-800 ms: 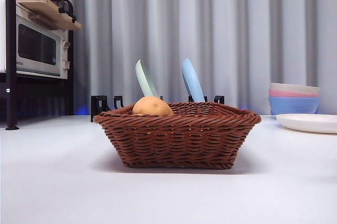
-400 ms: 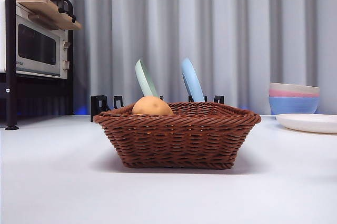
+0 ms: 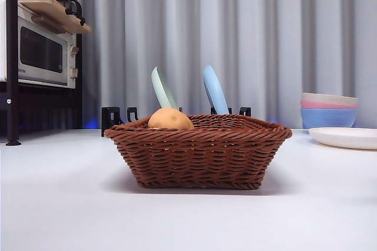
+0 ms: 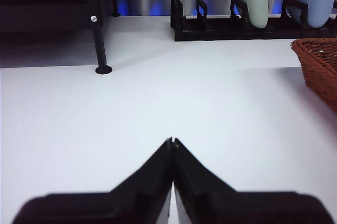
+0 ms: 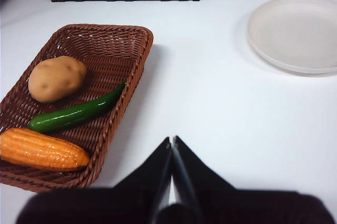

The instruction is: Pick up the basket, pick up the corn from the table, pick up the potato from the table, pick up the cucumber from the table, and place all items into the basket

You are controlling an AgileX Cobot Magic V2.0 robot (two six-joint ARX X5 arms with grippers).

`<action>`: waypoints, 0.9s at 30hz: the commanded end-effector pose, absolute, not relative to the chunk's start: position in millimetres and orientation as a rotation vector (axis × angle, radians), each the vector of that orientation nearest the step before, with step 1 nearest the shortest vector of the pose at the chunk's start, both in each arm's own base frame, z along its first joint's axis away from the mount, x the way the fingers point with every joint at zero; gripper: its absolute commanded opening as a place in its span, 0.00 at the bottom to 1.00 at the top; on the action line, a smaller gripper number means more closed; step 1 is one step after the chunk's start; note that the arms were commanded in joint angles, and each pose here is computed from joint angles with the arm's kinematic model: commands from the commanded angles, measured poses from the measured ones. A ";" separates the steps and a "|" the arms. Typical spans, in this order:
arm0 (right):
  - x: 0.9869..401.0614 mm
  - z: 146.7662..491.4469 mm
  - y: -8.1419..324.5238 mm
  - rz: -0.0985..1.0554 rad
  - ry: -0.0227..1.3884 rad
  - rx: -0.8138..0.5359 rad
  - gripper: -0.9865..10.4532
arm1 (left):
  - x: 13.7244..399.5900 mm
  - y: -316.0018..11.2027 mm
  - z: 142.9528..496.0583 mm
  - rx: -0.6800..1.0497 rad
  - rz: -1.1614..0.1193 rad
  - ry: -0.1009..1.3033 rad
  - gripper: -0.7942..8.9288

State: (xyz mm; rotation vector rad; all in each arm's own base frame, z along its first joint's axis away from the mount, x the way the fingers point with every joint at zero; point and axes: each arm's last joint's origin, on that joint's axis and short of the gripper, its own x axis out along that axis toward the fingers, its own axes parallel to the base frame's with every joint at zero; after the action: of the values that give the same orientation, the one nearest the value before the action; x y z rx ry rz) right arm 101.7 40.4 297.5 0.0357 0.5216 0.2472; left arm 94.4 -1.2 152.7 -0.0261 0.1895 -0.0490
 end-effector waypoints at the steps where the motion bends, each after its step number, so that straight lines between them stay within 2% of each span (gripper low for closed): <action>1: 102.3 297.9 39.6 0.216 0.499 0.018 0.09 | 95.0 -0.8 148.3 -0.036 -0.043 0.199 0.08; 6: 91.2 302.7 30.6 0.161 0.425 -0.033 0.09 | 95.0 -0.8 148.3 -0.036 -0.043 0.199 0.08; 9: 89.6 301.7 23.9 0.138 0.309 -0.073 0.09 | 95.0 -0.8 148.3 -0.036 -0.044 0.199 0.08; 13: 88.3 280.1 18.0 0.224 0.085 -0.068 0.09 | 95.0 -0.8 148.3 -0.036 -0.043 0.199 0.08; 16: 89.0 249.6 14.0 0.263 -0.016 -0.063 0.09 | 95.0 -0.8 148.3 -0.036 -0.043 0.199 0.08; 22: 94.4 186.0 9.7 0.245 0.018 -0.055 0.09 | 95.0 -0.8 148.3 -0.036 -0.043 0.199 0.08; 27: 97.4 159.1 9.8 0.246 0.076 -0.043 0.09 | 95.0 -0.8 148.3 -0.036 -0.043 0.199 0.08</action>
State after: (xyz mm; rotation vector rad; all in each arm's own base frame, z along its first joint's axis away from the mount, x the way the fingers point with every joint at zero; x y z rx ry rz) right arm 97.2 10.1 160.0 -0.0439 0.0910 0.2491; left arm 94.4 -1.2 152.8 -0.0261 0.1891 -0.0490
